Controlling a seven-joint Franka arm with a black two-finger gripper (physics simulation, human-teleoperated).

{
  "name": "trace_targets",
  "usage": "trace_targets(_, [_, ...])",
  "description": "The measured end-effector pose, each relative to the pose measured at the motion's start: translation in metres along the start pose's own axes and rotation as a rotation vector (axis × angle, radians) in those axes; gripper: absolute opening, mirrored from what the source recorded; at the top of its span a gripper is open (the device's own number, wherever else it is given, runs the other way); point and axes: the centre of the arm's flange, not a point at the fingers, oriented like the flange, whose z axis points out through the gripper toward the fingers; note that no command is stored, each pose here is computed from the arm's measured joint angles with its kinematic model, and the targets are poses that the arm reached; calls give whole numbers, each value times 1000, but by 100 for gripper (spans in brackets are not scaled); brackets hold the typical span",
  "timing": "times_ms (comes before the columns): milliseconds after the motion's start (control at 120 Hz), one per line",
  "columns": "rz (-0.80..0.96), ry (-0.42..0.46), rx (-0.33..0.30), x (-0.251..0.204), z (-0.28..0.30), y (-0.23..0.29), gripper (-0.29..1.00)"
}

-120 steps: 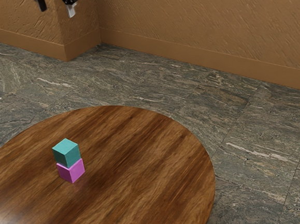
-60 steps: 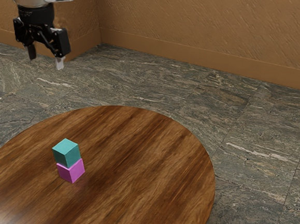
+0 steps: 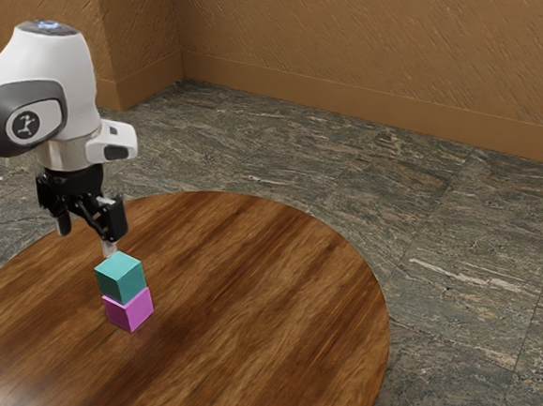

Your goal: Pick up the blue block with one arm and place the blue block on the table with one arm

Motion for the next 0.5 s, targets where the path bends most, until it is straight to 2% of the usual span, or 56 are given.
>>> trace_targets(175, [21, 48, -5, 10, 16, -3, 70])
trace_targets(500, [82, 73, -10, 33, 49, -25, 70])
